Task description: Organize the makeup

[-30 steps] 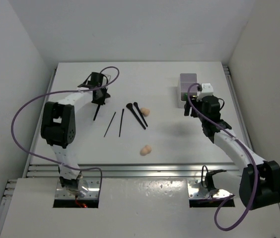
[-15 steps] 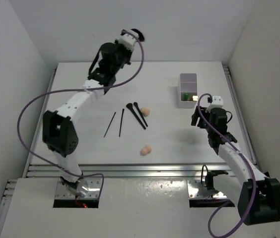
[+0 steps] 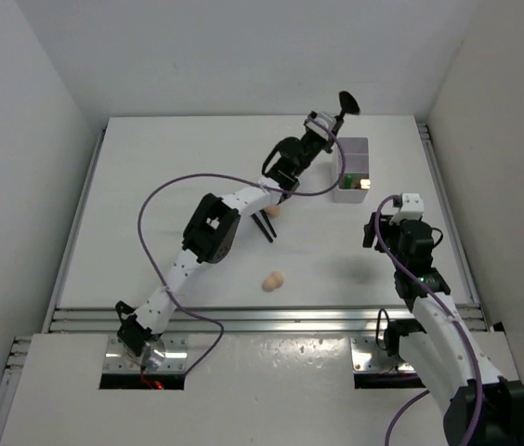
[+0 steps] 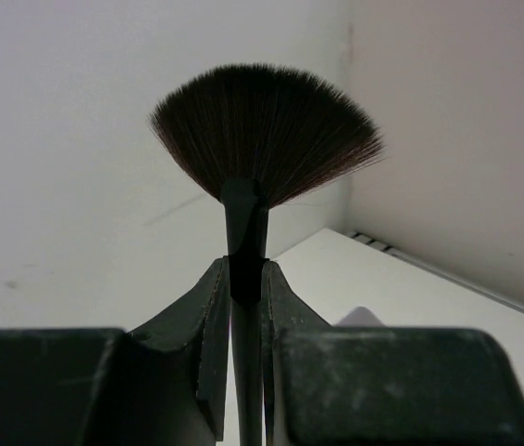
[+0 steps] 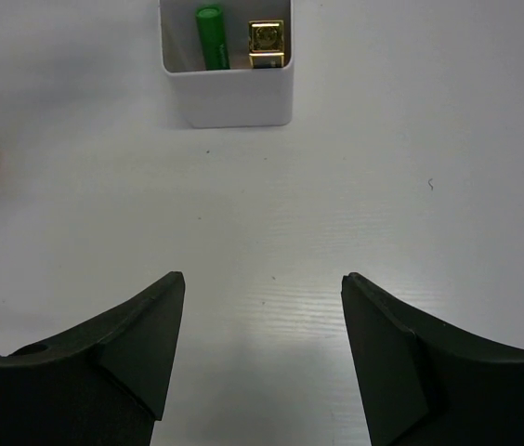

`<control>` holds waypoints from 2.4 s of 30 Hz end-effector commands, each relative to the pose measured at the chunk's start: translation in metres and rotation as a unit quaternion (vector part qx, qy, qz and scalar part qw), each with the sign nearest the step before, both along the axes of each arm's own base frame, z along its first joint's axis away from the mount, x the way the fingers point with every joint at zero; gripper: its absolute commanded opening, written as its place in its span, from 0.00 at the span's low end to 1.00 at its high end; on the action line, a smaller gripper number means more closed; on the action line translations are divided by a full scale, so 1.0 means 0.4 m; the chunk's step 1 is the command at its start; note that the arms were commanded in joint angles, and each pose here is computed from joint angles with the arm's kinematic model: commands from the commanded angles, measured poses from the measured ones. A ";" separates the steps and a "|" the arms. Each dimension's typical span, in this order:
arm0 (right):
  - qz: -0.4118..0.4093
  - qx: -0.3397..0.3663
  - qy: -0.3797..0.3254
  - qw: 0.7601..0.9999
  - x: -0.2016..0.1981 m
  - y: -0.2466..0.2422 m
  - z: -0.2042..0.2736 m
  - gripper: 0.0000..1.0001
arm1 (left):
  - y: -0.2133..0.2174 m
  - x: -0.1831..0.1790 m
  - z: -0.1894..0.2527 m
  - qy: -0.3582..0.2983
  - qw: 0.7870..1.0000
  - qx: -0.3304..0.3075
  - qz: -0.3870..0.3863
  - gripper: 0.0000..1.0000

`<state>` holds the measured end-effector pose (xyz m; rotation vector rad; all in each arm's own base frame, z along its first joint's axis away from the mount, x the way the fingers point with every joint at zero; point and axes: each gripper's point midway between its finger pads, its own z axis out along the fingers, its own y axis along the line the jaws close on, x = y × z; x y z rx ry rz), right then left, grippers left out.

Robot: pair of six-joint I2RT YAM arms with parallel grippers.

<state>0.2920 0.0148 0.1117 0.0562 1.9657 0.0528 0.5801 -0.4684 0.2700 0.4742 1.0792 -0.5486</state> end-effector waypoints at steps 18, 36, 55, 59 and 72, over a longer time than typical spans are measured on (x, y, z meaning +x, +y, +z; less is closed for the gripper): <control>0.016 -0.022 0.002 1.000 -0.031 -0.007 -0.003 0.68 | -0.074 -0.112 0.099 -0.116 0.982 -0.124 -0.078 0.00; 0.046 -0.043 0.021 0.998 -0.032 0.003 0.007 0.68 | -0.103 -0.172 0.117 -0.081 0.979 -0.102 -0.154 0.00; 0.049 -0.073 0.027 0.996 -0.031 -0.019 0.013 0.67 | -0.110 -0.140 -0.050 -0.067 0.989 -0.070 -0.113 0.00; 0.065 -0.084 0.030 0.994 -0.039 -0.005 0.006 0.67 | -0.106 -0.119 -0.135 -0.048 0.992 -0.062 -0.094 0.00; 0.051 -0.094 0.022 0.994 -0.025 -0.019 0.045 0.78 | -0.092 -0.125 -0.141 -0.020 0.987 -0.064 -0.146 0.53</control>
